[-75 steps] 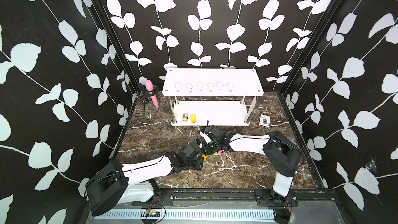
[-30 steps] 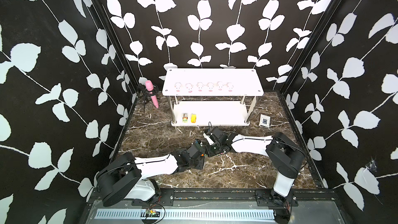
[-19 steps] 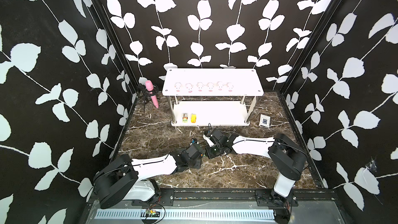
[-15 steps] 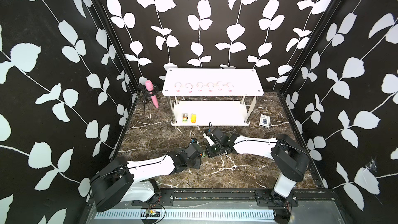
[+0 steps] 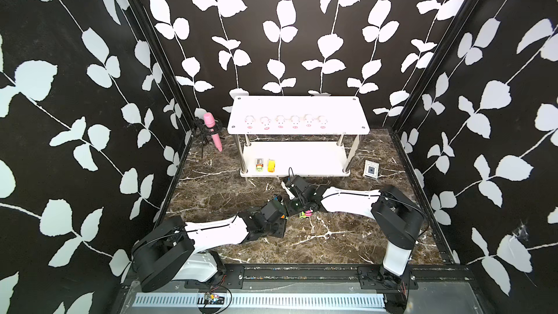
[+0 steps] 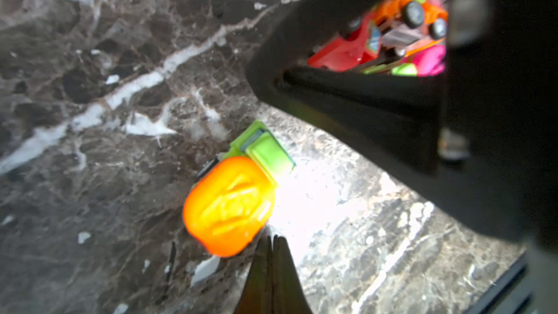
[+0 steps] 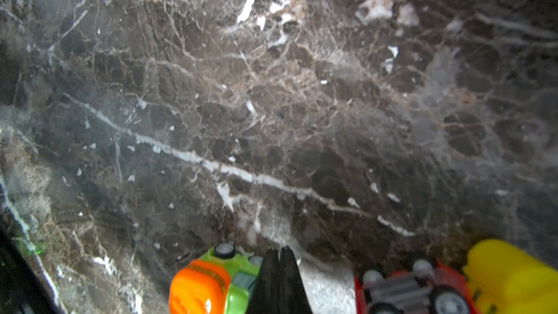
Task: Organize plastic toys on shelves
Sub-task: Adjust the plastic toy at the center of the board, then pick up the plastic toy at the center of the board, then place the plastic toy on the shelf, then adjust the plastic toy at the center of the board.
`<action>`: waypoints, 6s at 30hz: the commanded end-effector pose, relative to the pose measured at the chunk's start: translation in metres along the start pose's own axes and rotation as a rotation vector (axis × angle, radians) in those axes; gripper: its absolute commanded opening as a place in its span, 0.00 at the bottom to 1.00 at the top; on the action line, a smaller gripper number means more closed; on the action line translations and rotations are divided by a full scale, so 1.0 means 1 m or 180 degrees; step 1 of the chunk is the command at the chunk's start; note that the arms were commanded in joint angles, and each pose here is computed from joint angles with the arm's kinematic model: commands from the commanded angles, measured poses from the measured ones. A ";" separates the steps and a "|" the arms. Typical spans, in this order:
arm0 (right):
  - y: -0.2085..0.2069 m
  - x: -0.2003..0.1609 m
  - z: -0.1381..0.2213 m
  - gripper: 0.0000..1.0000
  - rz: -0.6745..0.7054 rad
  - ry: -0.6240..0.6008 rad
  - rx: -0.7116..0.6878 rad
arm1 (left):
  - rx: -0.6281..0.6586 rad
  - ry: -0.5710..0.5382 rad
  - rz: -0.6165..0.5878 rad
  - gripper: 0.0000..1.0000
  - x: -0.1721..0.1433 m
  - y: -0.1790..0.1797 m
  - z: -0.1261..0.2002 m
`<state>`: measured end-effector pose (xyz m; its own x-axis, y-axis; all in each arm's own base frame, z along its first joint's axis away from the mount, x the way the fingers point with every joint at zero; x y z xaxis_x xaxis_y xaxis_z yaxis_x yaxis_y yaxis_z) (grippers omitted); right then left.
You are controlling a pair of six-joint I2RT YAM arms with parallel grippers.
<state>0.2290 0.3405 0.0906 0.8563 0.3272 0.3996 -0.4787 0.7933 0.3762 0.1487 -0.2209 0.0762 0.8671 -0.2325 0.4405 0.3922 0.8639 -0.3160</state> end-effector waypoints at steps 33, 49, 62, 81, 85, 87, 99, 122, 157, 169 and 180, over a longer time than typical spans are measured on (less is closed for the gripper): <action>0.006 -0.035 0.005 0.10 0.0103 0.0263 0.0177 | 0.0350 -0.0121 0.0131 0.00 0.016 0.031 -0.005; -0.001 -0.037 0.034 0.29 0.0095 -0.0035 0.0020 | 0.0353 -0.0169 0.0248 0.15 0.016 0.036 0.026; 0.025 -0.044 0.020 0.57 0.0454 -0.0127 -0.0131 | 0.0954 -0.0593 0.0661 0.36 0.009 0.072 0.077; 0.039 -0.035 -0.008 0.55 0.0468 -0.0143 -0.0311 | 0.0731 -0.0670 0.0744 0.37 0.001 0.077 0.077; 0.040 -0.033 -0.012 0.50 0.0446 -0.0133 -0.0341 | 0.0716 -0.0640 0.0732 0.36 0.000 0.076 0.075; 0.039 -0.032 -0.013 0.42 0.0421 -0.0144 -0.0362 | 0.0716 -0.0639 0.0731 0.36 -0.001 0.077 0.074; 0.041 -0.020 0.003 0.14 0.0251 -0.0422 -0.0176 | 0.0678 -0.0581 0.0714 0.35 -0.003 0.076 0.068; 0.002 0.112 0.053 0.16 -0.0217 -0.1346 -0.0569 | 0.0608 -0.0545 0.0716 0.35 -0.001 0.073 0.062; -0.025 0.158 0.001 0.24 -0.0510 -0.1135 -0.0857 | 0.0587 -0.0495 0.0651 0.34 0.006 0.068 0.057; -0.020 0.159 0.028 0.46 -0.0518 -0.1286 -0.0802 | 0.0568 -0.0490 0.0647 0.34 0.006 0.067 0.057; -0.004 0.135 0.079 0.51 -0.0148 -0.1359 -0.0373 | 0.0300 -0.0400 0.0423 0.38 0.015 0.052 0.052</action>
<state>0.3398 0.3451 0.1959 0.7336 0.0485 0.6778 -0.3315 0.8963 0.2946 0.1602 -0.1437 0.0985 0.8778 -0.0311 0.4781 0.1774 0.9480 -0.2642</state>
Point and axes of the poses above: each gripper's point midway between its finger pads, its own z axis back along the fingers, its own y axis along the line the jaws close on, x = y × z, the point moved 6 cm from there along z, back along the fingers, and after that the axes turned 2 degrees about -z, right-handed, at the moved point
